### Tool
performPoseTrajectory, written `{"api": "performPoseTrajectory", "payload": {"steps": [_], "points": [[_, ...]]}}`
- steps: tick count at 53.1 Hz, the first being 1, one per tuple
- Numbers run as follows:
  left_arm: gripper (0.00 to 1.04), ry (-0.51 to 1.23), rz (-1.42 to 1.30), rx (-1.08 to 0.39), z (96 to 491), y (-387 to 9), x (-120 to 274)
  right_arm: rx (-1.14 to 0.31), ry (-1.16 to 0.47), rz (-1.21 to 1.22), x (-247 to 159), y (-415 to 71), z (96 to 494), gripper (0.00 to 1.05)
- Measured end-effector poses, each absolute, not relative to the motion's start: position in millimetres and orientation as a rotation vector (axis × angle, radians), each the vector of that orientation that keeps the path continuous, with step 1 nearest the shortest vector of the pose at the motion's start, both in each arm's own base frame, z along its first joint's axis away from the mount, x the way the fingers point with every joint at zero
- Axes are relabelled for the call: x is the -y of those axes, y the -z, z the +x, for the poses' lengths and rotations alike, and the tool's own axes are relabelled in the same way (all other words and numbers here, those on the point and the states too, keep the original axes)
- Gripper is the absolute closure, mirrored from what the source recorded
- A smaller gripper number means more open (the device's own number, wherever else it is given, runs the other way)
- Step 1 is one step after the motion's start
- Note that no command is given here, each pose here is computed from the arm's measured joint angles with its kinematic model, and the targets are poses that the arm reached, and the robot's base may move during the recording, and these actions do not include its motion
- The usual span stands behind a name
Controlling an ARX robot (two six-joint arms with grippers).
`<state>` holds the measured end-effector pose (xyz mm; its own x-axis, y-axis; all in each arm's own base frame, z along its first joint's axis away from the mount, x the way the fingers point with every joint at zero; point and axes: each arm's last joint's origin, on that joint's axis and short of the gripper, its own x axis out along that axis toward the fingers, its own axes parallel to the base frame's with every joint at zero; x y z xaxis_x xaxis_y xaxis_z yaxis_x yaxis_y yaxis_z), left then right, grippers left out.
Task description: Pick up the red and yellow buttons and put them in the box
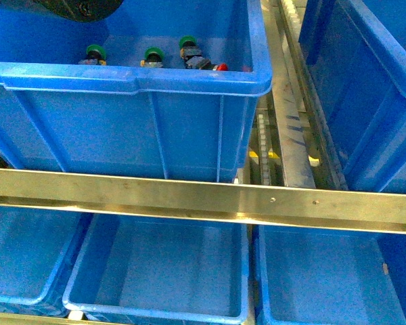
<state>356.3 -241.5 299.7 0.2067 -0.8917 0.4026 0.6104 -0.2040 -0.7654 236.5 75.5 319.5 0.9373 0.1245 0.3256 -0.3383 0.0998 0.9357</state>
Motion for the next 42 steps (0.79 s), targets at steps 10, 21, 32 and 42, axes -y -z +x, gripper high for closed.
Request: {"api": "performPoseTrajectory", "payload": {"steps": [10, 21, 32, 42], "points": [[0.71, 1.394, -1.106, -0.366, 356, -297, 245, 0.197, -0.391, 1.418, -88, -332, 234, 0.06], [0.71, 1.375, -1.106, -0.382, 355, -294, 249, 0.2, -0.346, 1.397, -88, -331, 234, 0.16], [0.71, 1.333, -1.113, -0.386, 351, -298, 253, 0.199, -0.28, 1.379, -87, -327, 236, 0.56], [0.7, 1.314, -1.123, -0.382, 350, -304, 253, 0.206, -0.263, 1.348, -84, -327, 237, 0.71]]}}
